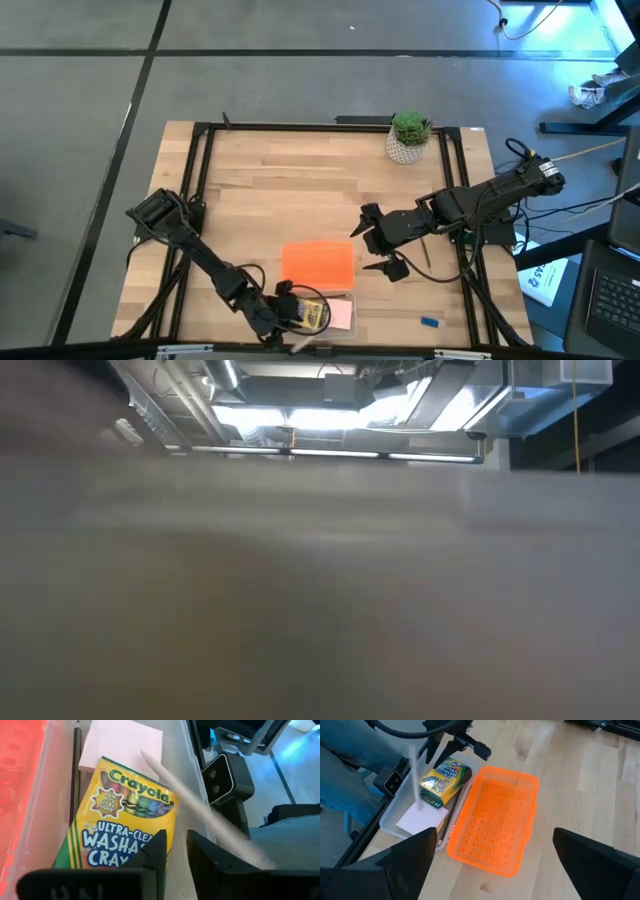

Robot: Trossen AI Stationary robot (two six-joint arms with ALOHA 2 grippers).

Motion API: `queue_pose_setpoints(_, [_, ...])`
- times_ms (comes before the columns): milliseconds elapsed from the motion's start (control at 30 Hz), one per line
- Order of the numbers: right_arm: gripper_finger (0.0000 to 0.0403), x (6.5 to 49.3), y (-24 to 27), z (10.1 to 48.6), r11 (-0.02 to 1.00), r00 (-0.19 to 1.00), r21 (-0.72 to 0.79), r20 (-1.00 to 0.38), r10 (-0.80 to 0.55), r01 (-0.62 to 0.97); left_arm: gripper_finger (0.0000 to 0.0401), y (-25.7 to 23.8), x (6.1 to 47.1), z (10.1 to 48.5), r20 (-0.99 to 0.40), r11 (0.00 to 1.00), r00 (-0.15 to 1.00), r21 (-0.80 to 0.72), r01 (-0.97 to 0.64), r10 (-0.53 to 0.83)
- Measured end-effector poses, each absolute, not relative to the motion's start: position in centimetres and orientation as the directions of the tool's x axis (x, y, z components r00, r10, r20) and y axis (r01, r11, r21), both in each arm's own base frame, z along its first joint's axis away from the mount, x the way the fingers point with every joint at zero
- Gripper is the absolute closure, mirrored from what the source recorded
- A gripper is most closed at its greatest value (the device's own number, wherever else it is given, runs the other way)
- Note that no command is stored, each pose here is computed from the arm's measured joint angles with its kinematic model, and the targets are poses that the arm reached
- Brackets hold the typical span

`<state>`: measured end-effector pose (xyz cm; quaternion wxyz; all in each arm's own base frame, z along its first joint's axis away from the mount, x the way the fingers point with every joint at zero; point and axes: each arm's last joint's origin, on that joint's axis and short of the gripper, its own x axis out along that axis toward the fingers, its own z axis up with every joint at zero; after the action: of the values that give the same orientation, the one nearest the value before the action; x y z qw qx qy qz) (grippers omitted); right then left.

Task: Pack school essentials
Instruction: Adjust the supply box

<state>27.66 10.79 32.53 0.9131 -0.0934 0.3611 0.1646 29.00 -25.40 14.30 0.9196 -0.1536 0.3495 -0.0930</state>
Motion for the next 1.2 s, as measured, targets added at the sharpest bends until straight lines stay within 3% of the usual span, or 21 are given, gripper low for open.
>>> queue_pose_setpoints(300, [0.0005, 27.7, 10.8, 32.5, 0.929, 0.685, -0.053, -0.690, 0.232, -0.367, 0.0298, -25.3, 29.0, 14.3, -0.617, 0.939, 0.738, -0.339, 0.066, -0.275])
queue_pose_setpoints(733, [0.0005, 27.7, 10.8, 32.5, 0.928, 0.685, -0.051, -0.690, 0.234, -0.368, 0.0297, -23.7, 29.5, 15.9, -0.646, 0.924, 0.671, -0.340, 0.173, -0.364])
queue_pose_setpoints(1000, [0.0005, 27.7, 10.8, 32.5, 0.927, 0.685, -0.054, -0.690, 0.234, -0.371, 0.0300, -19.9, 27.9, 19.9, -0.732, 0.983, 0.658, -0.169, 0.071, -0.173])
queue_pose_setpoints(1200, [0.0005, 27.7, 10.8, 32.4, 0.906, 0.682, -0.100, -0.693, 0.233, -0.411, 0.0298, -16.8, 28.2, 20.4, -0.776, 0.999, 0.629, -0.039, 0.024, -0.046])
